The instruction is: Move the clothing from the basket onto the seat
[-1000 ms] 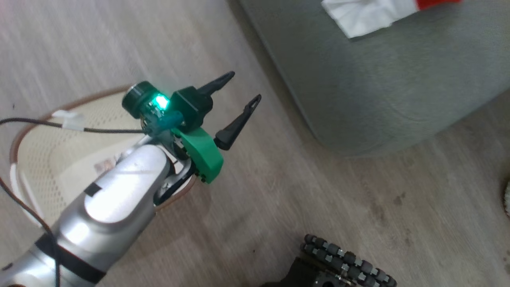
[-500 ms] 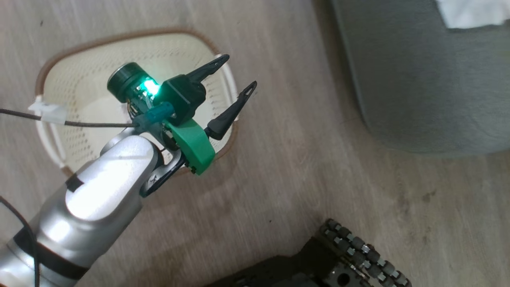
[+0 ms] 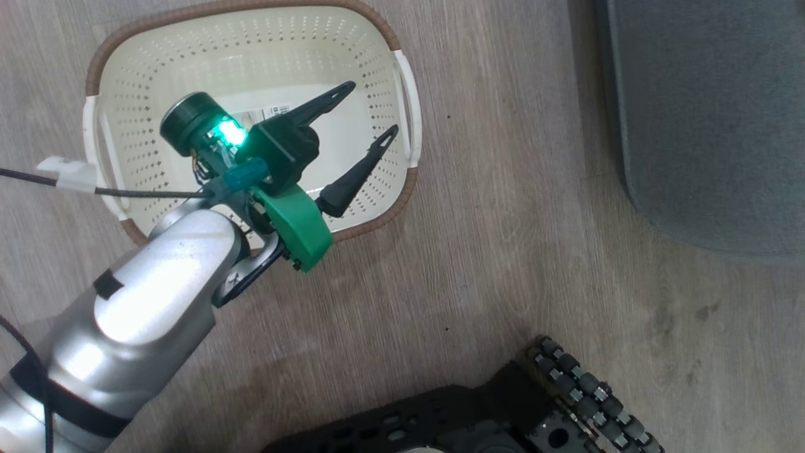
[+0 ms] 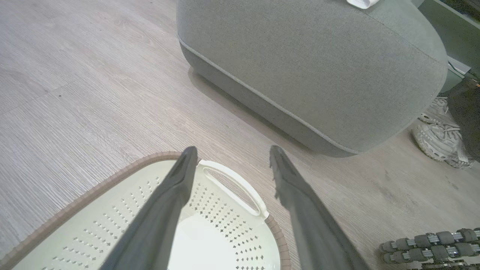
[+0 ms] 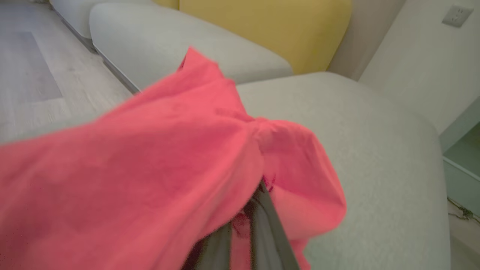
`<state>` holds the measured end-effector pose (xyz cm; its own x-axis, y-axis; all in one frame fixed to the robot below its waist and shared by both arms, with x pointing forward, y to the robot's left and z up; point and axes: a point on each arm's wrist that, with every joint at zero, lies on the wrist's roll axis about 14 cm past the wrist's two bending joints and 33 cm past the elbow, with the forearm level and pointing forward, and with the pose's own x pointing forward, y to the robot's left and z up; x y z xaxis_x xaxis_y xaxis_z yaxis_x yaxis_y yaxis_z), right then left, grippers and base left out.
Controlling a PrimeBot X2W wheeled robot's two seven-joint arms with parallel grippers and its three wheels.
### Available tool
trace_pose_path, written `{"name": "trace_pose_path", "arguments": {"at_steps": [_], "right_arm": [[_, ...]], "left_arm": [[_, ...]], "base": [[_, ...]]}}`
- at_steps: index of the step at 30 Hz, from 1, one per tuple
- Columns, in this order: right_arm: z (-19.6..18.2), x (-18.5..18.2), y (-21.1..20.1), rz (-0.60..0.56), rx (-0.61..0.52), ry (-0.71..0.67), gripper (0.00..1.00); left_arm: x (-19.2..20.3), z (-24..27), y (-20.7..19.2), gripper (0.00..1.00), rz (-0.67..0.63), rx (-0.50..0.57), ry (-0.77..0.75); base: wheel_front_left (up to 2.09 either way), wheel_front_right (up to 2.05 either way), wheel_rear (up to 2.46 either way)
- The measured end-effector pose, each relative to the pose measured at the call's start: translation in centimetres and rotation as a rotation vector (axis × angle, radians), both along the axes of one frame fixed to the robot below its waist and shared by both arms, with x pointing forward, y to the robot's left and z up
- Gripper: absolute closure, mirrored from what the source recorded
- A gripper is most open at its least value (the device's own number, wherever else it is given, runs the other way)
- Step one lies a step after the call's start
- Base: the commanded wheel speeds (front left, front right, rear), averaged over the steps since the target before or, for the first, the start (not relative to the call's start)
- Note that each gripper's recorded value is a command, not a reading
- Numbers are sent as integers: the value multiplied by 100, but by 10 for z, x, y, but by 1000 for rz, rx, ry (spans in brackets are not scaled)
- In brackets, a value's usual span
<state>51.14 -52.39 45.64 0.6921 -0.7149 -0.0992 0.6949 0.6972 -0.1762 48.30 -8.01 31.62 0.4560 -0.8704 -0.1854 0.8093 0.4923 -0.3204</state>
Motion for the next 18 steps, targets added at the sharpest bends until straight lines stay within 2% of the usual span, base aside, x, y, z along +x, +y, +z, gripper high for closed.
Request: {"name": "trace_pose_path", "arguments": {"at_steps": [1, 2, 12, 14, 18], "right_arm": [[-12, -8, 3, -4, 17, 18, 8], [-21, -13, 5, 0, 26, 40, 0], [-31, -57, 11, 13, 80, 64, 0], [-20, -66, 10, 4, 87, 4, 0], [5, -76, 21, 59, 46, -57, 0]], "left_arm": [[0, 0, 1, 0, 0, 4, -1], [1, 1, 1, 0, 0, 6, -4], [4, 34, -7, 0, 13, -24, -63], [5, 43, -7, 0, 25, -31, -75], [6, 61, -4, 0, 52, -34, -113]], "base": [[0, 0, 0], [0, 0, 0], [0, 0, 0], [0, 0, 0], [0, 0, 0]]}}
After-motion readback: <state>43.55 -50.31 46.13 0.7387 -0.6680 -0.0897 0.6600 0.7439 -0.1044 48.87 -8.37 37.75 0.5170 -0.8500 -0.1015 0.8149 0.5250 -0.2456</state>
